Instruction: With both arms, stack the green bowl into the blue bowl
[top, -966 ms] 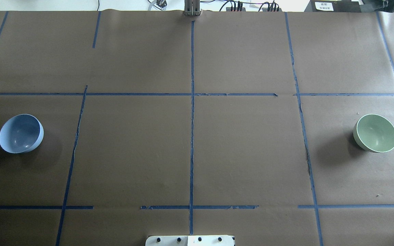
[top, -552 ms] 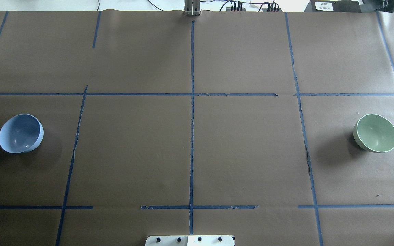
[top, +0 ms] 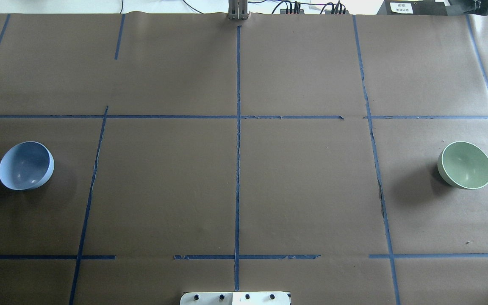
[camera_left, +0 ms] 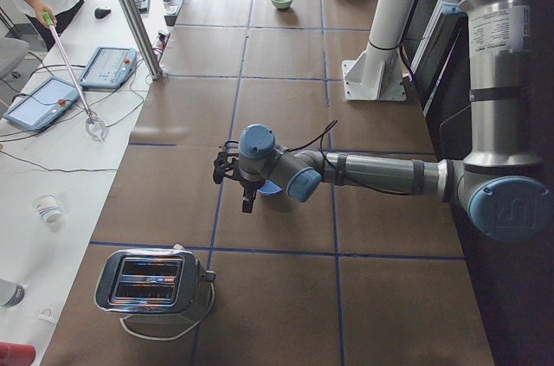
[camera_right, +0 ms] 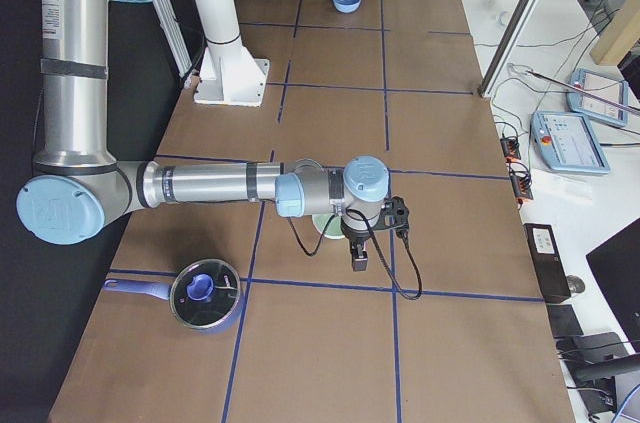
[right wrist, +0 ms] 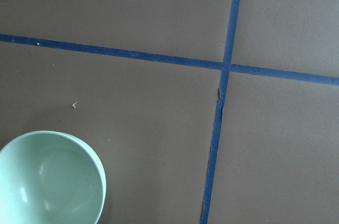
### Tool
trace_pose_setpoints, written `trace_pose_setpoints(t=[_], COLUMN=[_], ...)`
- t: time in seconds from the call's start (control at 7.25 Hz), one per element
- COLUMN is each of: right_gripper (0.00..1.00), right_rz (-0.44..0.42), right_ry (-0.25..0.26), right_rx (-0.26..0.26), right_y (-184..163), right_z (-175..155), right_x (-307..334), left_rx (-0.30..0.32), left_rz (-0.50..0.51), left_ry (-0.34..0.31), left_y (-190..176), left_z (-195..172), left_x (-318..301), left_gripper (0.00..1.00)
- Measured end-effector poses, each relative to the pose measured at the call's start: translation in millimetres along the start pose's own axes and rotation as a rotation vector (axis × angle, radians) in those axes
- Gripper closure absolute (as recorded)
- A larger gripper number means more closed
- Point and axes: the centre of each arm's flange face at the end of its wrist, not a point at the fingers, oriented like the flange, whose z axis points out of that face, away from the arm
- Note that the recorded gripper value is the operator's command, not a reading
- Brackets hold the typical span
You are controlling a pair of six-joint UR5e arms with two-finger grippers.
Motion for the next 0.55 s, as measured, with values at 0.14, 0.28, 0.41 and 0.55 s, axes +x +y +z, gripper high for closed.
trace_pose_setpoints(t=[0.14,0.28,0.41,0.55], right_gripper=[0.0,0.0,0.0,0.0], right_rz=[0.0,0.0,0.001,0.001], right_ry=[0.001,0.001,0.001,0.001], right_rx=[-0.001,-0.001,-0.002,-0.002], right_y=[0.2,0.3,0.4,0.5], right_z=[0.4,0.7,0.9,1.1], right_x=[0.3,0.5,0.7,0.9], left_rx=[-0.017,-0.027,-0.036,-0.045], left_rz=[-0.026,-0.047,-0.057,-0.059], left_ry=[-0.023,-0.055,-0.082,-0.095], left_y=[12.0,23.8,33.2,38.2], left_z=[28.4,55.5,77.3,91.0], left_x=[21.8,40.6,50.1,52.4], left_gripper=[0.0,0.0,0.15,0.62])
